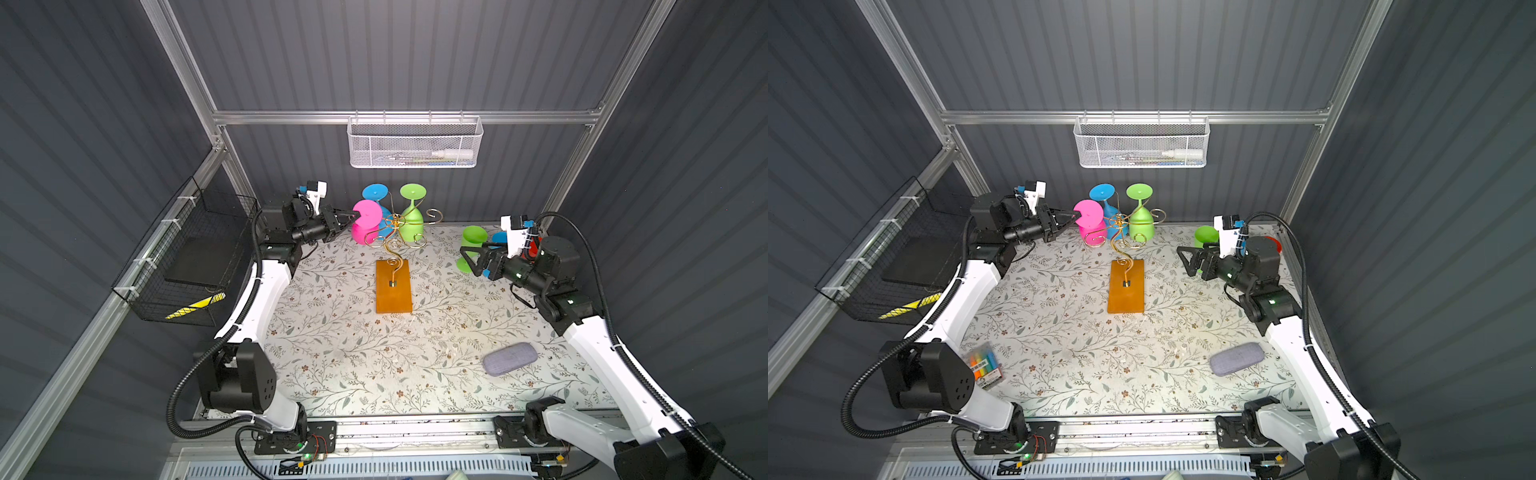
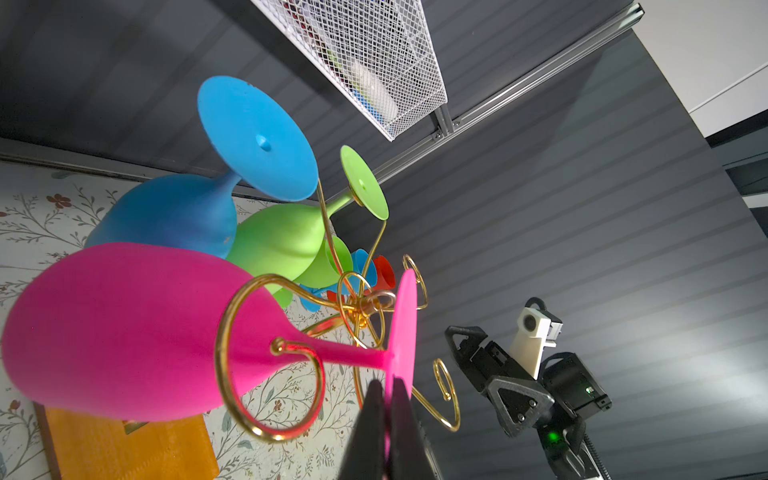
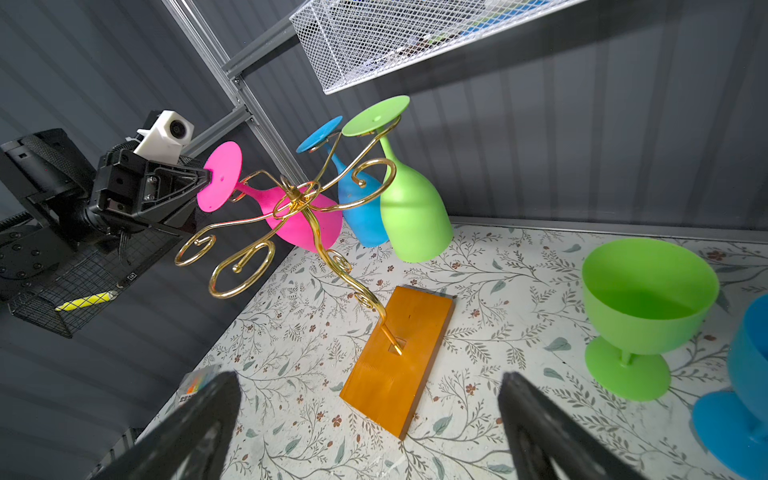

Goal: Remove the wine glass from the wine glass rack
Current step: 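Slide the pink glass off its rack arm with the left gripper, then lift the pink glass up and away from the rack with the left gripper, then move the right gripper to the pink glass bowl held by the left gripper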

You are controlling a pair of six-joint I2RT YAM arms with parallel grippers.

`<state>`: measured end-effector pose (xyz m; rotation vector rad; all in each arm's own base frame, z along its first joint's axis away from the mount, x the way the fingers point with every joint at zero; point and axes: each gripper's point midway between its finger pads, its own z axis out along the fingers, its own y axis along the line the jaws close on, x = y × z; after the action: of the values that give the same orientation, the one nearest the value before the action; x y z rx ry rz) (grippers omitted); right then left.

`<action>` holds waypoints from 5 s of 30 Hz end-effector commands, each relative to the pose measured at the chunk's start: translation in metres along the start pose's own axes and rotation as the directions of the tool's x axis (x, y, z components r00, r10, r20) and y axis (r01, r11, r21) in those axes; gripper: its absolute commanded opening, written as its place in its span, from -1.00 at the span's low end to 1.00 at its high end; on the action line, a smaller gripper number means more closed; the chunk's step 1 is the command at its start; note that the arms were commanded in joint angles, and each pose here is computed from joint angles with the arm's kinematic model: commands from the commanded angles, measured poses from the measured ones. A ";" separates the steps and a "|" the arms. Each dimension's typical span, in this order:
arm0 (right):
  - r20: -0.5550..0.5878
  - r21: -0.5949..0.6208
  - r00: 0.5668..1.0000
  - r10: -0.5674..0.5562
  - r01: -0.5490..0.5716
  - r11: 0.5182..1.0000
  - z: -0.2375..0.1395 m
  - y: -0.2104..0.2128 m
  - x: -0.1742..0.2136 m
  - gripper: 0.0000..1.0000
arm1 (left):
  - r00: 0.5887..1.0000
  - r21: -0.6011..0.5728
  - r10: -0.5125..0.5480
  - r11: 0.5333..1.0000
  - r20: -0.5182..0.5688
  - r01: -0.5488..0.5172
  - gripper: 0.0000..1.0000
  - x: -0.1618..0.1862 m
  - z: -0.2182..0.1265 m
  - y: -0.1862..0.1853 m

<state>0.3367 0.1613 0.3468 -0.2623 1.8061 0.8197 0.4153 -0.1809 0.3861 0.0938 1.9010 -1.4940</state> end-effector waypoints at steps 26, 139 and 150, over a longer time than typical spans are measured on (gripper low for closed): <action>0.001 -0.007 1.000 -0.011 0.011 1.000 -0.005 0.004 0.002 0.98 | 1.000 -0.073 0.027 0.997 0.005 -0.027 -1.00 0.021 -0.035 -0.001; 0.344 -0.188 0.601 -0.722 0.797 0.574 0.139 0.163 -0.074 0.96 | 0.994 0.486 0.107 0.869 0.002 -0.094 -1.00 0.021 -0.045 -0.197; 0.367 -0.176 0.607 -0.705 0.789 0.588 0.141 0.165 -0.078 0.98 | 0.993 0.499 0.116 0.860 0.009 -0.105 -1.00 0.016 -0.045 -0.206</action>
<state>0.3866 0.3550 0.4418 -1.0527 1.1479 0.4539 0.3016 -0.2155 0.5309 0.3796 1.5145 -1.8947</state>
